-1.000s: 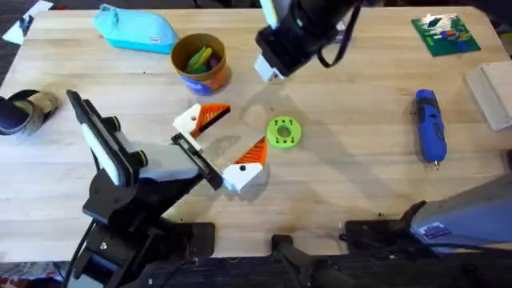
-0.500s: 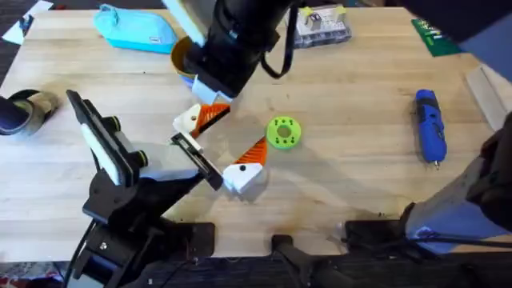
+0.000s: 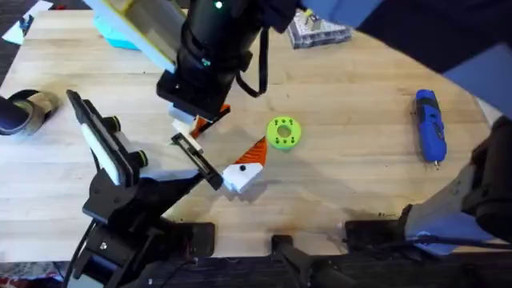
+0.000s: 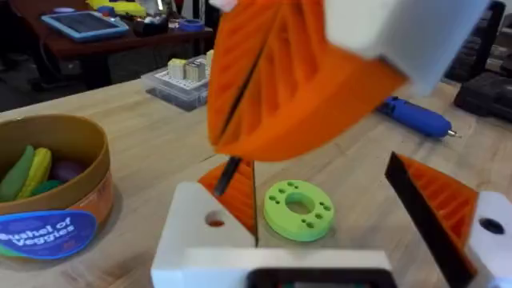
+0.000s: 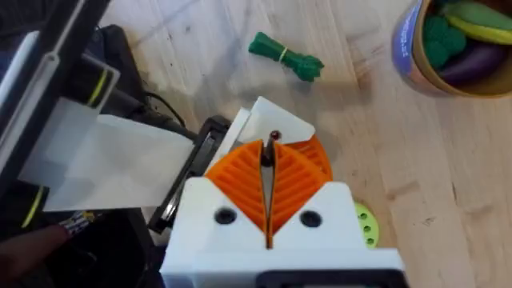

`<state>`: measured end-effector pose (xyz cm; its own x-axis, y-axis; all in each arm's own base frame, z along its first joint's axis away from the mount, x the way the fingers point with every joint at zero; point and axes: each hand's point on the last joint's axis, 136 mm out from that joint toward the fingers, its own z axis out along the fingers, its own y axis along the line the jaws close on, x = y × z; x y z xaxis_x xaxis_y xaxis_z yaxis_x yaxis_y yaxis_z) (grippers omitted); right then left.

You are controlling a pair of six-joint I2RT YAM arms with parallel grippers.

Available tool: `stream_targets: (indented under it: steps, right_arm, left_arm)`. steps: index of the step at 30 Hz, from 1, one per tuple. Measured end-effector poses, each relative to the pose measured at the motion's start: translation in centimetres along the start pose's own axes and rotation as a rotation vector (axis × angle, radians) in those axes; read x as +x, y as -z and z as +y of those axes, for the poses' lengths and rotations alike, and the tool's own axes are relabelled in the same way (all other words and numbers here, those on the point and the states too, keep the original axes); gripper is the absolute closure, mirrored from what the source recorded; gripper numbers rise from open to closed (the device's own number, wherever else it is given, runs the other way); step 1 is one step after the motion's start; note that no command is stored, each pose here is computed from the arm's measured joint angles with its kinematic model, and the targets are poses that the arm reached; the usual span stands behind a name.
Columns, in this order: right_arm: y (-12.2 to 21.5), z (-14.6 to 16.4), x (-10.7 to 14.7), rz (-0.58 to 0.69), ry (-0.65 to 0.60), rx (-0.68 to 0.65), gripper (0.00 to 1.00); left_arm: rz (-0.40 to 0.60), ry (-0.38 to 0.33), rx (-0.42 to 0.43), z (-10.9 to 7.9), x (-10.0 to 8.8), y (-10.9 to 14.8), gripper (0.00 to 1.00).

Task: Pick up the gripper from the table and insert it into the empty holder that is missing its gripper. Then pick up a screw, insert it into the mounting hole, and use the screwdriver to tighten it. Finally, clean up the table by picking up the vegetable and placing it into the bucket.

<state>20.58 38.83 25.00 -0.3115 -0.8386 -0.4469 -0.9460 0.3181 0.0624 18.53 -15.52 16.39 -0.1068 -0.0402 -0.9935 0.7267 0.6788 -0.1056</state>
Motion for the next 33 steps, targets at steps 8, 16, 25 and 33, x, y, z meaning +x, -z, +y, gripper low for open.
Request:
stream_targets:
  steps: [8, 16, 25, 33]
  right_arm:
    - [-1.2, -0.1, 0.3, 0.03, 0.001, -0.005, 0.995]
    - [-1.9, -0.1, 0.9, 0.065, -0.003, -0.011, 0.995]
    - [-1.9, -0.2, 0.8, 0.065, -0.003, -0.011, 0.995]
    - [-2.4, -0.6, 1.2, 0.087, -0.004, 0.01, 0.995]
  left_arm:
    - [0.0, 0.0, 0.0, 0.0, 0.0, 0.0, 0.01]
    - [0.0, 0.0, 0.0, 0.0, 0.0, 0.0, 0.01]
    - [0.0, 0.0, 0.0, 0.0, 0.0, 0.0, 0.01]
    - [0.0, 0.0, 0.0, 0.0, 0.0, 0.0, 0.01]
